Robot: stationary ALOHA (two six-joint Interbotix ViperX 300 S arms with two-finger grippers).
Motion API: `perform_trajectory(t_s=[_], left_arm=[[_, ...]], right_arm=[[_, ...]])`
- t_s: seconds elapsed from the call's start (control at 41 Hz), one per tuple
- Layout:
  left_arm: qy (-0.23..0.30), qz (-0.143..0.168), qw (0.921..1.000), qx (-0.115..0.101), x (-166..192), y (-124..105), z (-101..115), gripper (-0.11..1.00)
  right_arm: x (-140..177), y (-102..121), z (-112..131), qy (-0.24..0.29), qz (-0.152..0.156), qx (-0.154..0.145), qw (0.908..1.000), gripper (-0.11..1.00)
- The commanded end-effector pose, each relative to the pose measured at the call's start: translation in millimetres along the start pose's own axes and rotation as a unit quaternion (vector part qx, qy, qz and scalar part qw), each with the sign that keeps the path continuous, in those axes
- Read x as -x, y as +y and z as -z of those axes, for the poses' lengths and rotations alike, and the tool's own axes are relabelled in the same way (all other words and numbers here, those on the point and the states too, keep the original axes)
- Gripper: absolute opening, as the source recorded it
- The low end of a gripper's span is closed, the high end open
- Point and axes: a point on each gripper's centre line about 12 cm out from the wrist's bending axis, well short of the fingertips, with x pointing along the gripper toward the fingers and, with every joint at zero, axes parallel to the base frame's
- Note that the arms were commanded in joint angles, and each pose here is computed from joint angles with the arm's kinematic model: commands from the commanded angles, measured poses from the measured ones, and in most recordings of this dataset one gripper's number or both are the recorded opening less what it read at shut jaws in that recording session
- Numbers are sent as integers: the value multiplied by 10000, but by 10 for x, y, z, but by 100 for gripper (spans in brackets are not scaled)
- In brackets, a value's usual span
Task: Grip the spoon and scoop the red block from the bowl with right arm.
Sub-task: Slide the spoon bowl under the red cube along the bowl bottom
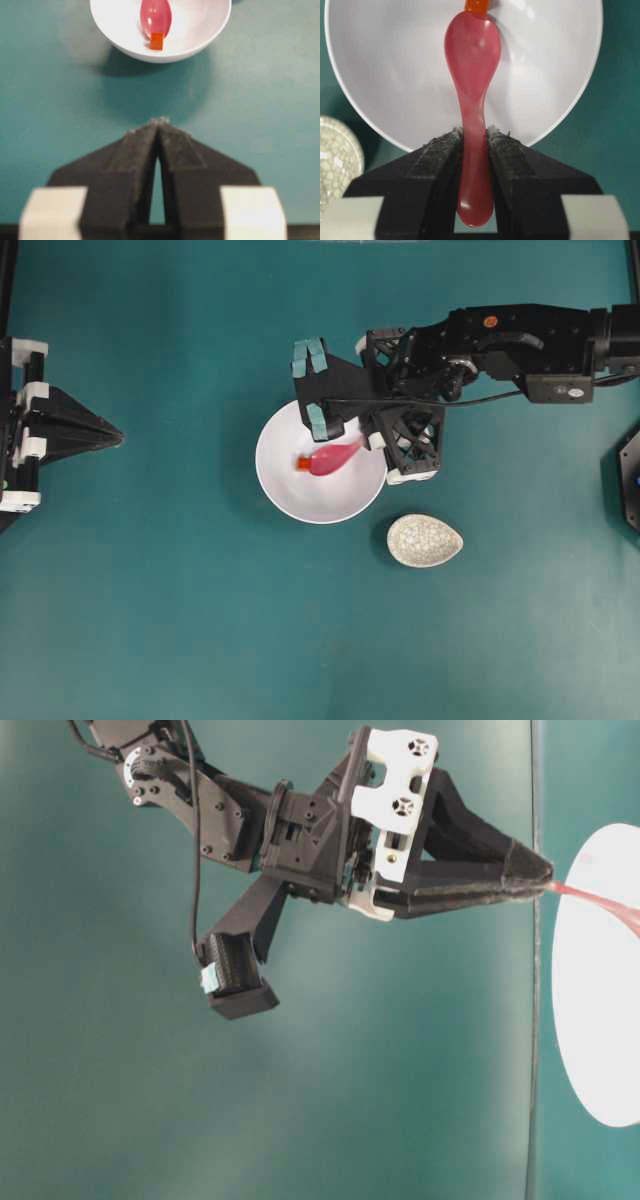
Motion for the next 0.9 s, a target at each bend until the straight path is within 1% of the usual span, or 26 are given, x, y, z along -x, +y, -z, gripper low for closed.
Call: perform_trajectory(t_s=[0.0,0.146,0.415,0.707,0.878], left_arm=[[-69,-16,10000,6,-2,7,-47,0],[-84,-16,10000,6,1,7,-51,0],[-84,-16,10000,6,1,7,-51,0],[-77,-16,10000,14,1,7,-49,0],[-77,-16,10000,14,1,7,-49,0]], right_arm=[[118,-13,-146,-286,93,44,9995,24],[118,-30,-192,-384,136,31,9992,24],[108,28,-221,-423,112,94,9990,24],[113,9,-266,-612,194,79,9979,24],[114,8,-267,-620,197,71,9979,24]])
